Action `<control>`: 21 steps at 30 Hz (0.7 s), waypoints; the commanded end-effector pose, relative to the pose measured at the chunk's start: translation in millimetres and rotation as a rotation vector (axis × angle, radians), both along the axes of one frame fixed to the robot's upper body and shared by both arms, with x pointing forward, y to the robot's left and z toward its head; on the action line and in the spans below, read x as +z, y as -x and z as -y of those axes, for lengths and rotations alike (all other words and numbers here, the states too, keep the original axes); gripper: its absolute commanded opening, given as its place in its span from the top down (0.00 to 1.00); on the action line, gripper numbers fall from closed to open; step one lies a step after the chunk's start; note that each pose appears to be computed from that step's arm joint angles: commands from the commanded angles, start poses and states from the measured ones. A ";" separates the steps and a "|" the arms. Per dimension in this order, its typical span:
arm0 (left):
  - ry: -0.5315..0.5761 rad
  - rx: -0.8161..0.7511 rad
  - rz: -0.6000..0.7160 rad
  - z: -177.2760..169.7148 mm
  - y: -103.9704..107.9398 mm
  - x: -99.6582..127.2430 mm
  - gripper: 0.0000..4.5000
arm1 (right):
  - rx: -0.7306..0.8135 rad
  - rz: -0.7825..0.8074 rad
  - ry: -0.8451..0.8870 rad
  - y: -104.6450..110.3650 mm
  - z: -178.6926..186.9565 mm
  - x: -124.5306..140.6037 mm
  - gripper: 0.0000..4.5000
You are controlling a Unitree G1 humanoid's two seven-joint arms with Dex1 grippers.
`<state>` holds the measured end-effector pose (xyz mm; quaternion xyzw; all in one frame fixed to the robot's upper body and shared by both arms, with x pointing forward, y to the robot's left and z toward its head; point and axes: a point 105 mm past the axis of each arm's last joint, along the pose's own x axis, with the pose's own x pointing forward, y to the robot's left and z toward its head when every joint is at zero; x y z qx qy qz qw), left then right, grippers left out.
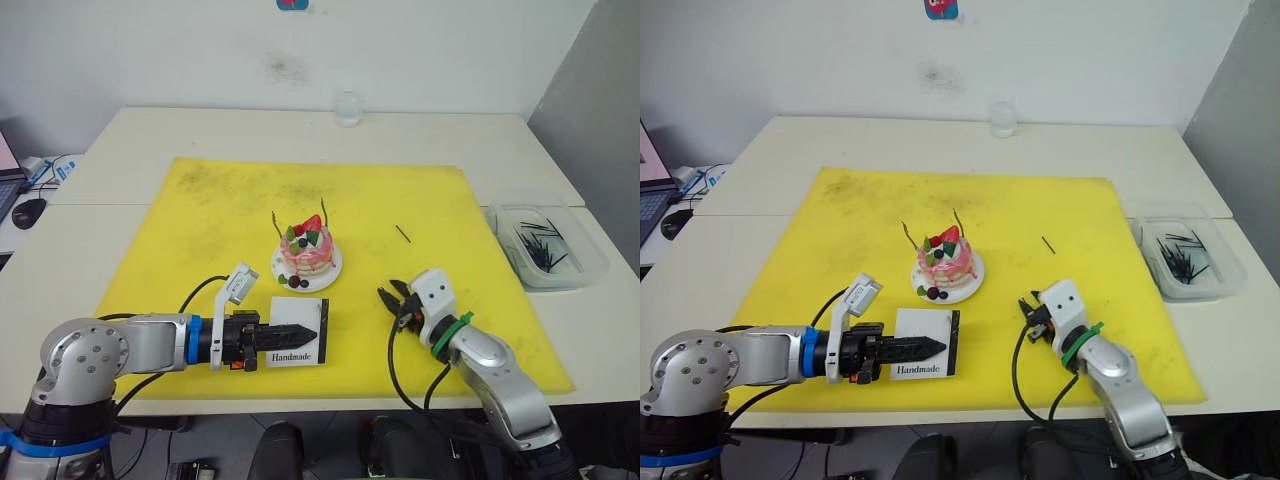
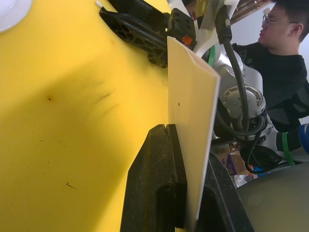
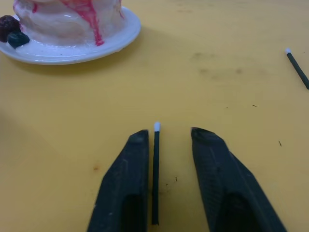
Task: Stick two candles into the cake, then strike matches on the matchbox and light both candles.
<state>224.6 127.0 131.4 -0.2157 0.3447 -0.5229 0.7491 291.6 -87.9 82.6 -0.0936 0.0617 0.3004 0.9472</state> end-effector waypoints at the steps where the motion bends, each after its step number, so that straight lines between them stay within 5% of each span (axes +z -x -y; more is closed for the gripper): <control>1: 0.002 -0.008 0.023 -0.1 1.2 4.8 1.00 | 0.001 -0.012 0.005 4.3 -1.3 -4.3 1.00; 13: 0.001 -0.008 0.021 -0.8 1.5 4.5 1.00 | -0.025 -0.026 -0.004 6.0 4.3 -4.3 1.00; 17: 0.000 -0.006 0.021 -1.3 0.9 4.6 1.00 | -0.020 -0.039 0.022 6.5 5.5 -8.0 0.72; 21: -0.001 -0.005 0.021 -1.6 0.9 4.5 1.00 | -0.019 -0.037 0.031 8.7 6.2 -8.6 0.72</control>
